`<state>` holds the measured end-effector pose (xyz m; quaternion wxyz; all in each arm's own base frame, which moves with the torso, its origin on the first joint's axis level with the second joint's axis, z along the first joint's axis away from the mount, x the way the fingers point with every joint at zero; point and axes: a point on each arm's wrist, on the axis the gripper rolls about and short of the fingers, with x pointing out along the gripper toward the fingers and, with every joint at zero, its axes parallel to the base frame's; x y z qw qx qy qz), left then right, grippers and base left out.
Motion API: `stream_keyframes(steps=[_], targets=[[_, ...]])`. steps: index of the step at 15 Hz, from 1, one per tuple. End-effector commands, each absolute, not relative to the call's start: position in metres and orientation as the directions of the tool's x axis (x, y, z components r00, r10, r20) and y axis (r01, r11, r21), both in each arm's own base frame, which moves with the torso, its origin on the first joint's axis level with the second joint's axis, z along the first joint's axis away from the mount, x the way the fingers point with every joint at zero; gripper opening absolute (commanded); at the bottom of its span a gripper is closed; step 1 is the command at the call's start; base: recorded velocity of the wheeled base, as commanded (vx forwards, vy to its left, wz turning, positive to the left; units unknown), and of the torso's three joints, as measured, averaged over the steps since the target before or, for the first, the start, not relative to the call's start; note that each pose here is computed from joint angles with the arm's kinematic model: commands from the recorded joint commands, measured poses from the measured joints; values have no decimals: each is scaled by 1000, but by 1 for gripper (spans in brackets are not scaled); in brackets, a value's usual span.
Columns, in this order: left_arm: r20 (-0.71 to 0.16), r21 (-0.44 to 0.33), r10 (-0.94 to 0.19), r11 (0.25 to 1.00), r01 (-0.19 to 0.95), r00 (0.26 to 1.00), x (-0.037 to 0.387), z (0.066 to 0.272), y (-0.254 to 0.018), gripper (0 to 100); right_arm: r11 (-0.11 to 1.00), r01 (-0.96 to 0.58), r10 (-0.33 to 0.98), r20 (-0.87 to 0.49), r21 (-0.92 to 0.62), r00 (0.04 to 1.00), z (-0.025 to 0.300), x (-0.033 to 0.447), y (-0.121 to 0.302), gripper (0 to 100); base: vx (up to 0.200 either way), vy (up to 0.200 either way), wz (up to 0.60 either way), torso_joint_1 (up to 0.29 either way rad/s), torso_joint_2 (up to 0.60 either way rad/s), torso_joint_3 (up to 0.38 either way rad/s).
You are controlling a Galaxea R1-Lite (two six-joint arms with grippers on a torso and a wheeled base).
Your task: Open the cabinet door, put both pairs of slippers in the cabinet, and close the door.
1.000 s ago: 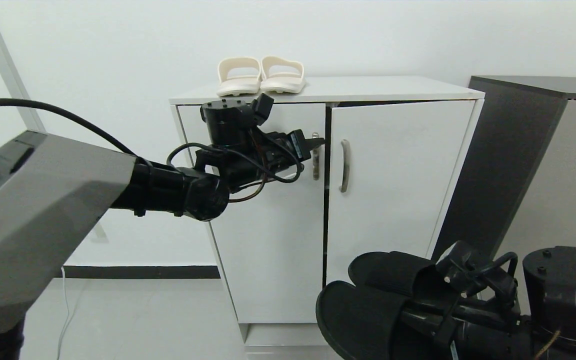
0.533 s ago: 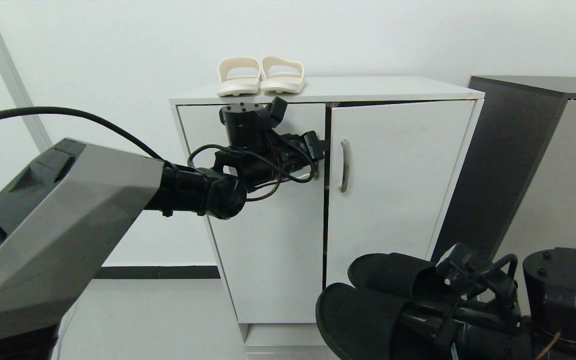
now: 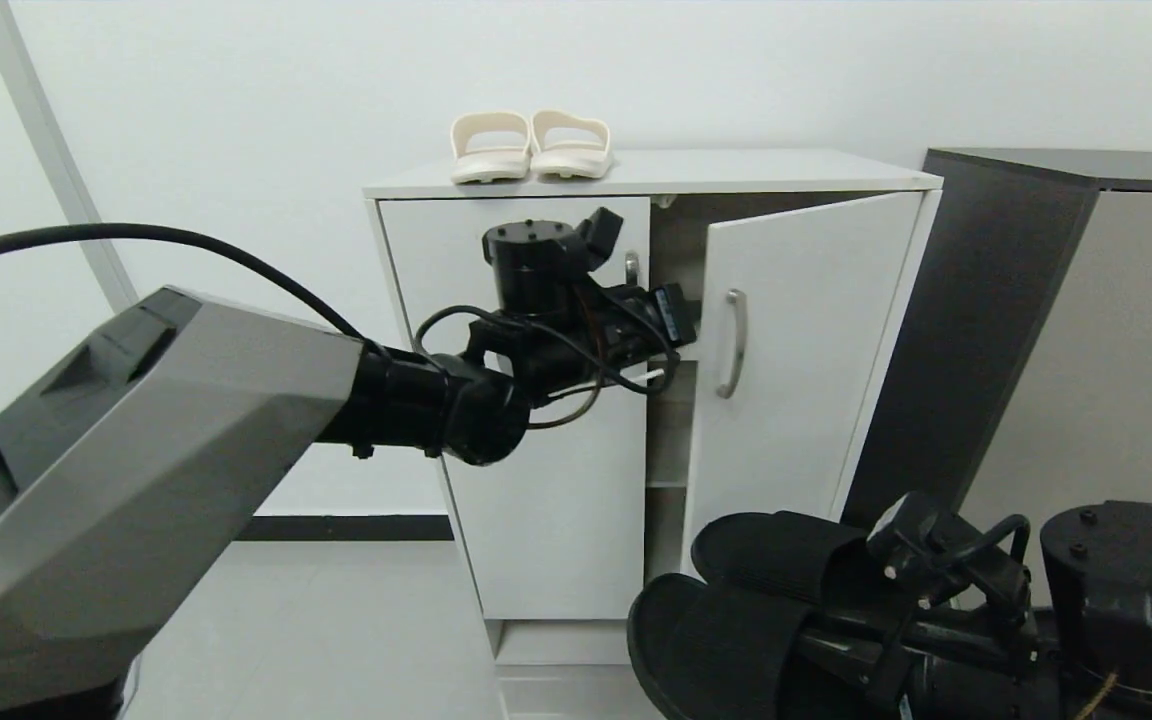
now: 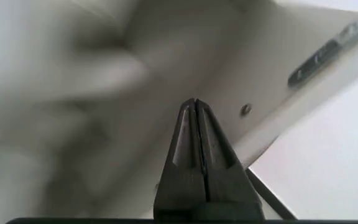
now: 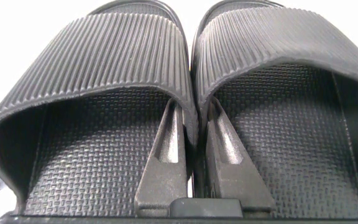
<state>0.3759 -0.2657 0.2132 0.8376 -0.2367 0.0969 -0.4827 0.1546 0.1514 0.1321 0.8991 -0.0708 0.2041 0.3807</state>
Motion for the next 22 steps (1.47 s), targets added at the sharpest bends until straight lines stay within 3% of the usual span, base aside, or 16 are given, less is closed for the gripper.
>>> stream_keyframes(steps=[1, 3, 5, 7, 10, 12, 13, 14, 18, 22], targets=[[75, -484, -888, 366, 795, 454, 345, 218, -283, 0, 688, -725, 665, -422, 27, 616, 131, 150, 151, 0, -200, 0, 0, -7, 2, 2], [85, -472, -902, 338, 815, 423, 332, 217, -291, 0, 669, -742, 682, -416, 25, 601, 132, 143, 152, 0, -200, 0, 0, 0, 2, 5], [85, -464, -895, 354, 812, 438, 336, 216, -285, 0, 668, -744, 684, -412, 24, 602, 133, 142, 153, 0, -100, 0, 0, -1, -1, -1], [102, -457, -866, 397, 796, 490, 343, 227, -261, 0, 669, -743, 682, -413, 20, 603, 133, 143, 152, 0, 0, 0, 0, 0, 0, 0], [150, -423, -795, 485, 765, 587, 328, 260, -192, 0, 693, -721, 663, -409, 20, 627, 134, 151, 152, 0, 0, 0, 0, 0, 0, 0], [146, -376, -746, 565, 734, 649, 281, 270, -137, 0, 737, -676, 629, -394, 27, 670, 139, 168, 150, 0, 0, 0, 0, 0, 0, 0], [146, -375, -745, 567, 734, 651, 279, 270, -135, 0, 738, -674, 628, -394, 28, 671, 139, 168, 150, 0, 0, 0, 0, 0, 0, 0], [143, -342, -719, 609, 716, 680, 234, 270, -104, 0, 776, -630, 592, -377, 30, 712, 144, 185, 152, 0, 0, 0, 0, 0, 0, 0], [152, -337, -703, 625, 705, 695, 154, 262, -68, 0, 813, -579, 561, -361, 69, 745, 148, 197, 157, 0, 0, 0, 0, 0, 0, 0], [99, -361, -691, 646, 673, 716, 80, 236, -38, 0, 811, -581, 565, -344, 67, 750, 149, 197, 157, 0, 0, 0, 0, 0, 0, 0]])
